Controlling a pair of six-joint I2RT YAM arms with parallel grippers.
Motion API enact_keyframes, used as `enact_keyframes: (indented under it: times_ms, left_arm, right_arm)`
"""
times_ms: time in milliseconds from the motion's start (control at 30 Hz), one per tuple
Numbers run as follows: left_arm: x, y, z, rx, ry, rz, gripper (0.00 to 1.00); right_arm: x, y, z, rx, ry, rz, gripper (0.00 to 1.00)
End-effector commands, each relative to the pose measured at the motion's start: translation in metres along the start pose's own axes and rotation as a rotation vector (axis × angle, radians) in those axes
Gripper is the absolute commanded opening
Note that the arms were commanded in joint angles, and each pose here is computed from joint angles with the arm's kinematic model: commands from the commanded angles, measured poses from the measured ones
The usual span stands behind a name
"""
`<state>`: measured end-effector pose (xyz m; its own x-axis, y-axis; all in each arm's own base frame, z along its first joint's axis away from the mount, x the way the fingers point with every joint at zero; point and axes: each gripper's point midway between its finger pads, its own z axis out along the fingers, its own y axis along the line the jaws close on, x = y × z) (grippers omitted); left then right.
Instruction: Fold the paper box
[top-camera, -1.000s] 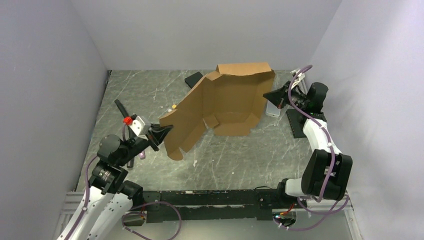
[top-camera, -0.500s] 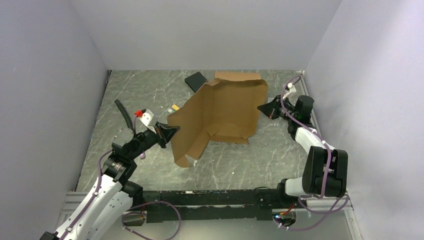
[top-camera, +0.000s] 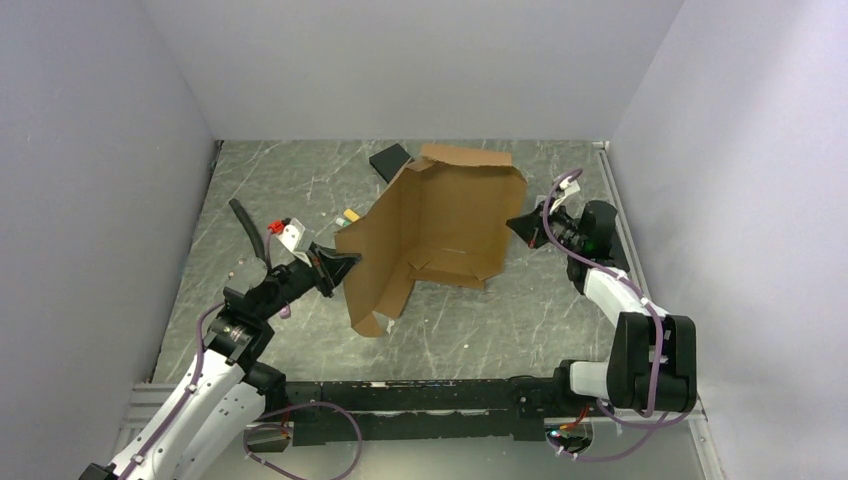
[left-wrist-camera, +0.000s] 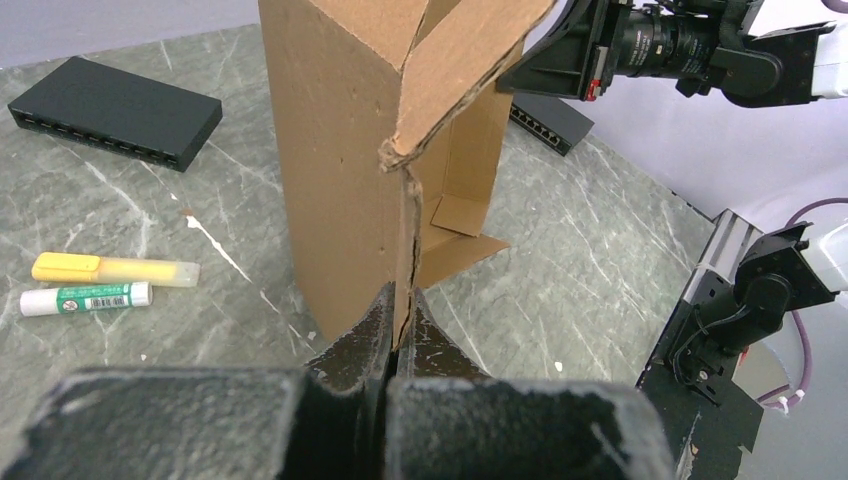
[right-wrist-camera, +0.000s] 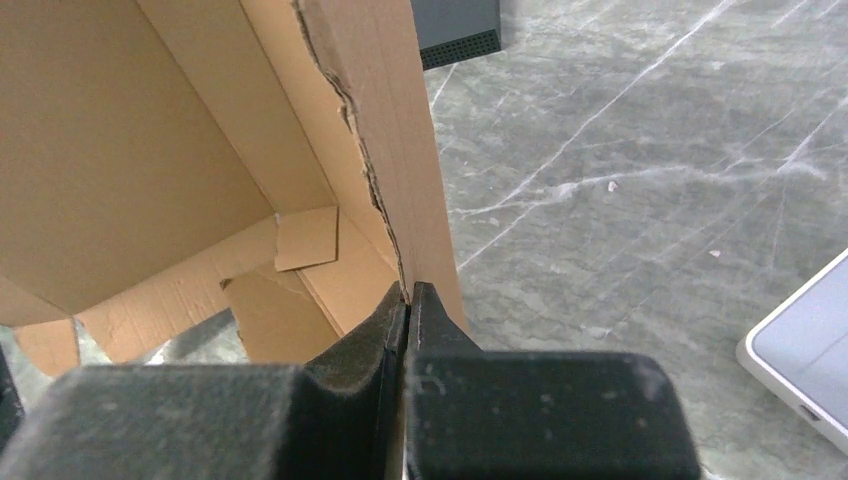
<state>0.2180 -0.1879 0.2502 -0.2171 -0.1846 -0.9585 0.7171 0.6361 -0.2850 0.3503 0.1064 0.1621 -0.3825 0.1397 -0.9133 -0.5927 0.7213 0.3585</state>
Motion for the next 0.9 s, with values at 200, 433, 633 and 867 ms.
enact_keyframes:
  times_ms: [200,433,633,867]
  left_arm:
    - [-0.004,-0.005,0.001,0.019,-0.009,-0.008,0.0]
    - [-0.005,-0.002,0.003,0.008,0.017,0.025,0.0]
    - [-0.011,0.001,0.003,-0.006,0.059,0.077,0.0]
    - [-0.009,0.003,0.006,-0.003,0.086,0.098,0.0]
  right_arm:
    - [0.005,-0.014,-0.001,0.077,0.049,-0.215,0.0]
    - [0.0,-0.013,-0.001,0.067,0.056,-0.317,0.15]
    - [-0.019,-0.012,0.002,0.057,0.017,-0.375,0.32]
    - [-0.057,0.005,0.001,0.005,-0.062,-0.427,0.48]
